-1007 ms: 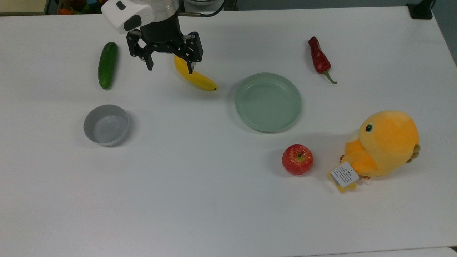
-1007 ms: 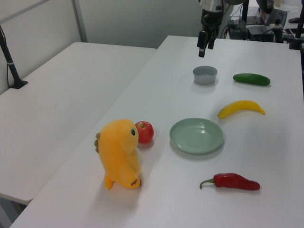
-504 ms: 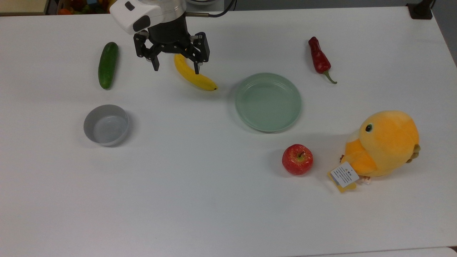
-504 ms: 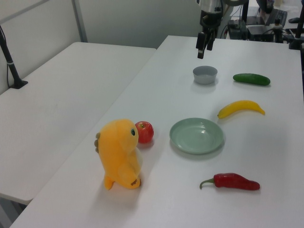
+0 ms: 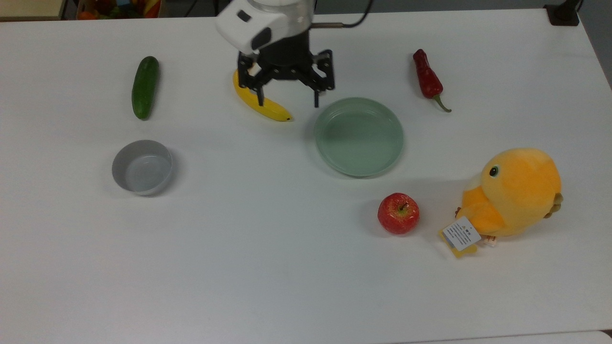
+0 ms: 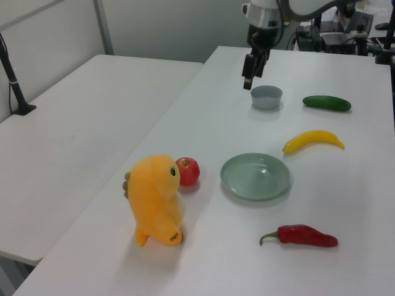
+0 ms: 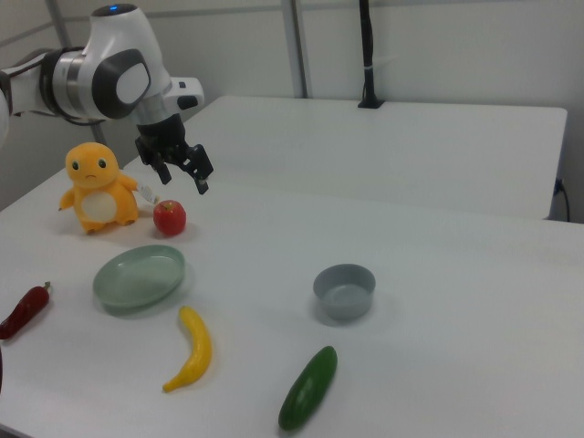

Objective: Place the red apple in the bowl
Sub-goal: 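Move the open gripper over the green plate toward the red apple, then lower the gripper onto the red apple and close it, then lift the apple and carry it over the grey bowl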

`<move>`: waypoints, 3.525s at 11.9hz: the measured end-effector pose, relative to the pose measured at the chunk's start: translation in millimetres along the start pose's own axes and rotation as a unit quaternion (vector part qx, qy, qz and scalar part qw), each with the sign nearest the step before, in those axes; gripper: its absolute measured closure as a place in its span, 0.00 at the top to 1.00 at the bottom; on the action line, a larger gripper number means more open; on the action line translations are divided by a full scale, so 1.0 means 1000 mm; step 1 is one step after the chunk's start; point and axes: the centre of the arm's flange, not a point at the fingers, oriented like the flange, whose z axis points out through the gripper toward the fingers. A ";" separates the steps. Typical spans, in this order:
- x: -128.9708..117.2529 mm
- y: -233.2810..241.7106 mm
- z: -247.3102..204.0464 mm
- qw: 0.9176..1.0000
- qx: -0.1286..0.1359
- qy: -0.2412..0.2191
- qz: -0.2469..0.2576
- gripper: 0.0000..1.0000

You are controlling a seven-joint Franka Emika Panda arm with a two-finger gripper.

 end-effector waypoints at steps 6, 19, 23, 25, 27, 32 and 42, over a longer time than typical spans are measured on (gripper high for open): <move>0.005 -0.103 0.063 0.997 0.023 0.052 -0.043 1.00; 0.025 -0.189 0.186 0.981 0.053 0.174 -0.069 1.00; 0.028 -0.189 0.196 0.981 0.044 0.175 -0.077 1.00; 0.027 -0.189 0.205 0.981 0.038 0.172 -0.083 0.95; 0.027 -0.190 0.206 0.980 0.033 0.174 -0.091 0.72; 0.028 -0.190 0.205 0.979 0.029 0.177 -0.095 0.72; 0.092 0.059 0.121 0.978 -0.038 0.195 0.065 0.72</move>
